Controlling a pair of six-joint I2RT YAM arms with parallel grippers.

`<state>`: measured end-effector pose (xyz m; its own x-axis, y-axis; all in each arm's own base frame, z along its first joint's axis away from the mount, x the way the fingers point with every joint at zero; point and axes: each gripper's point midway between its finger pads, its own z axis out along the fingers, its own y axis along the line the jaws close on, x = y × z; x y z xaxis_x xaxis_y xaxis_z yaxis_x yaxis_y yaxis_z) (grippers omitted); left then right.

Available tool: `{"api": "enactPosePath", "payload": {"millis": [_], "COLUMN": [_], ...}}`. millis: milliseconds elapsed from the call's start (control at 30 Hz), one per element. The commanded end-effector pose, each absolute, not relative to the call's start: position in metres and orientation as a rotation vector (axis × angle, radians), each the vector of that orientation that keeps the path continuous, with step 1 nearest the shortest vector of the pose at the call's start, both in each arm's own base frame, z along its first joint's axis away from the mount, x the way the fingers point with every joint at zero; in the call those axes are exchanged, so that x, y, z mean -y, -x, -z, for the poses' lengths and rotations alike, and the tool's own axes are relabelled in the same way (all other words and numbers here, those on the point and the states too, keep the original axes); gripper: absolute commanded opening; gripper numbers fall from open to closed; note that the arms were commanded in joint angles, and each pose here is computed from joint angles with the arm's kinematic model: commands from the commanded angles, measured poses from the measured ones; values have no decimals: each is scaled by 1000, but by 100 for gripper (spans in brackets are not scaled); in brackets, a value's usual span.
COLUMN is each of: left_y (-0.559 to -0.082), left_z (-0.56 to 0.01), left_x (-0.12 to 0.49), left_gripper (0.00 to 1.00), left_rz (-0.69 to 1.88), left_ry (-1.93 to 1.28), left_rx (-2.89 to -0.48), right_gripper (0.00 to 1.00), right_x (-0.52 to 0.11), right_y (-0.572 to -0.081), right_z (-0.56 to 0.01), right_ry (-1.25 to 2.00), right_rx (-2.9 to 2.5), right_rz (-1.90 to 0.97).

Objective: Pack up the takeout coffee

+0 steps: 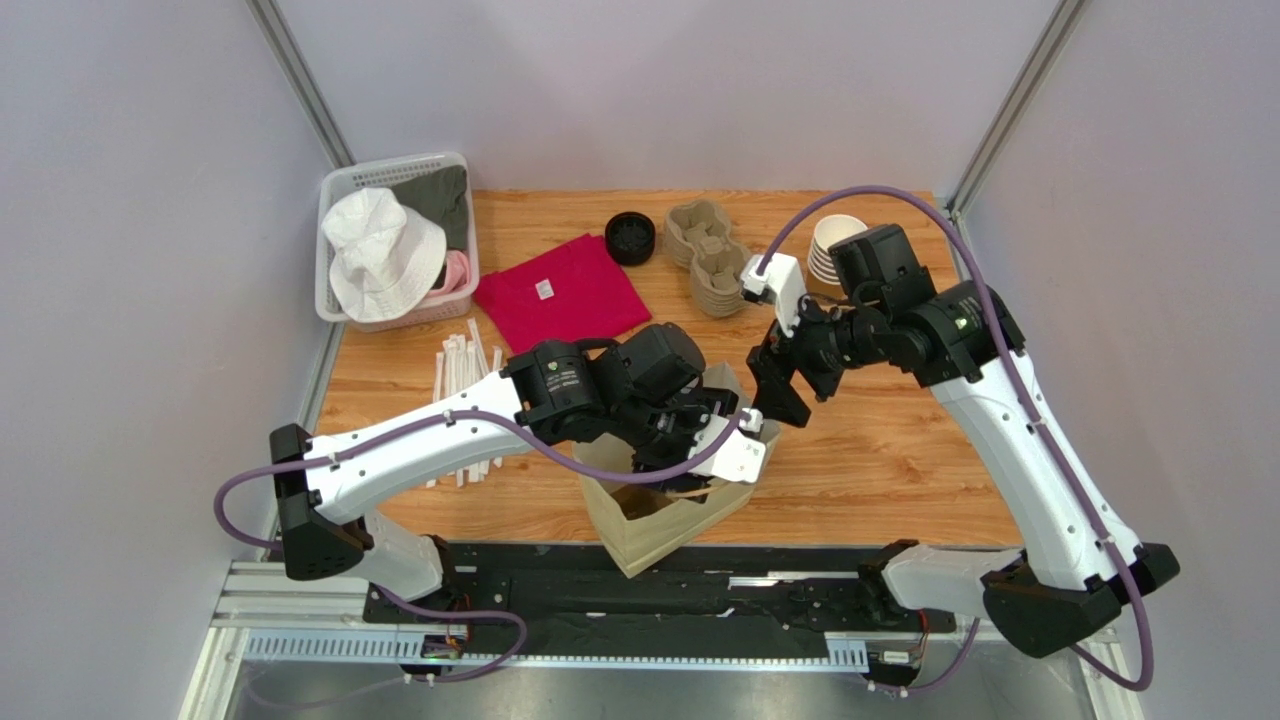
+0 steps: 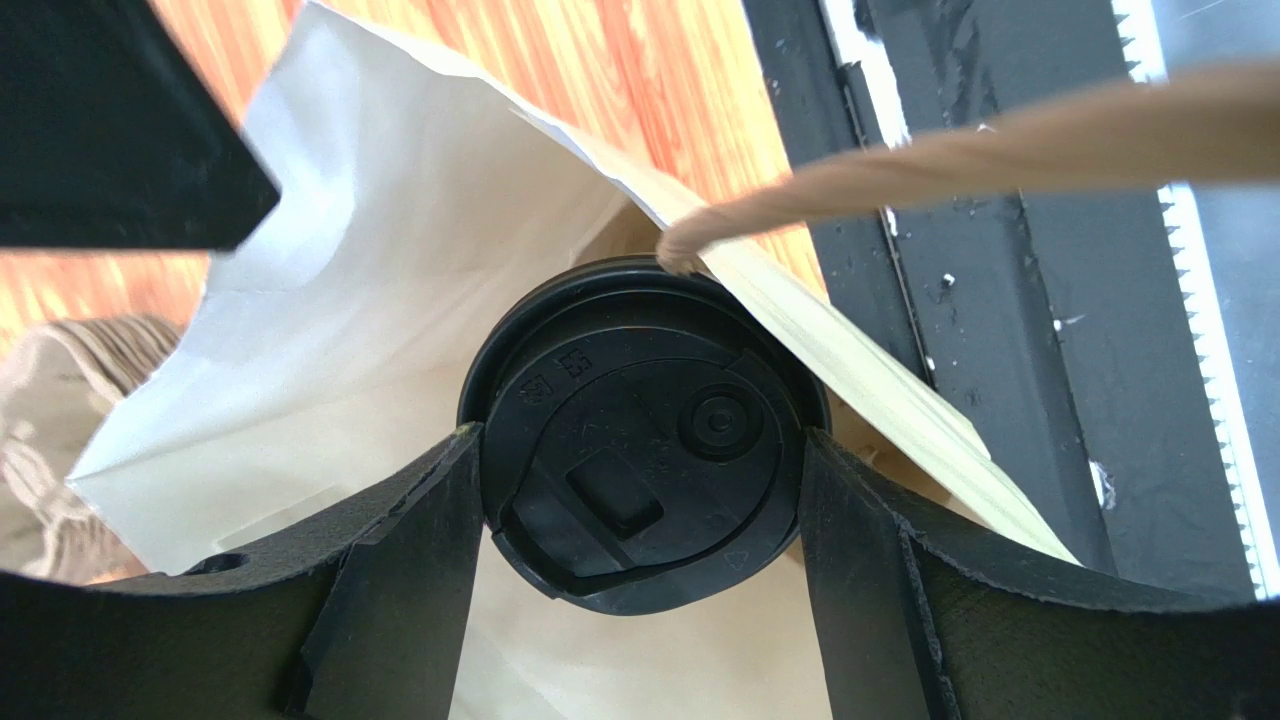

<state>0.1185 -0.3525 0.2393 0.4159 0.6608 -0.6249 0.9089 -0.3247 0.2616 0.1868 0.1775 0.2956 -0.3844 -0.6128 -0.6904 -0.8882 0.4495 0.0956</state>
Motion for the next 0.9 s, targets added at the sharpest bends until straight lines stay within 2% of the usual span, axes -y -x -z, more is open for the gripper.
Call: {"api": "enactPosePath", "payload": {"millis": [0, 167, 367, 467, 500, 567, 600, 667, 700, 767, 867], "left_y": [-106, -103, -103, -105, -106, -109, -111, -116, -117, -122, -123], "left_z": [-262, -259, -254, -253, -251, -249, -248, -248, -248, -248, -248], "left_x": [353, 351, 347, 344, 343, 341, 339, 335, 333, 327, 321], "left_gripper": [0, 0, 0, 0, 0, 0, 0, 0, 0, 0, 0], "left_rz": [624, 632, 625, 611, 608, 593, 589, 584, 583, 574, 564], "left_ry": [-2081, -2099, -2115, -2106, -2107, -2105, -2105, -2089, -2086, -2071, -2067], "left_rx": [-1186, -1187, -1209, -1229, -1238, -1251, -1256, -1285, -1297, -1320, -1322], "right_gripper": [82, 83, 78, 67, 56, 45, 32, 21, 11, 1, 0], "right_x": [-187, -207, -229, -233, -232, -229, -225, -218, -213, -206, -199], "right_y": [-214, -238, -246, -236, -232, -226, -223, -218, -211, -202, -185], "right_z": [-308, -312, -310, -301, -299, -290, -289, -284, -283, -283, -290], "right_ry": [1359, 1413, 1490, 1542, 1552, 1564, 1565, 1570, 1575, 1561, 1516], "right_rx": [-1973, -1875, -1815, -1807, -1812, -1837, -1846, -1883, -1901, -1937, -1966], "right_rz": [-549, -565, -651, -677, -690, -700, -692, -675, -674, -673, -697]}}
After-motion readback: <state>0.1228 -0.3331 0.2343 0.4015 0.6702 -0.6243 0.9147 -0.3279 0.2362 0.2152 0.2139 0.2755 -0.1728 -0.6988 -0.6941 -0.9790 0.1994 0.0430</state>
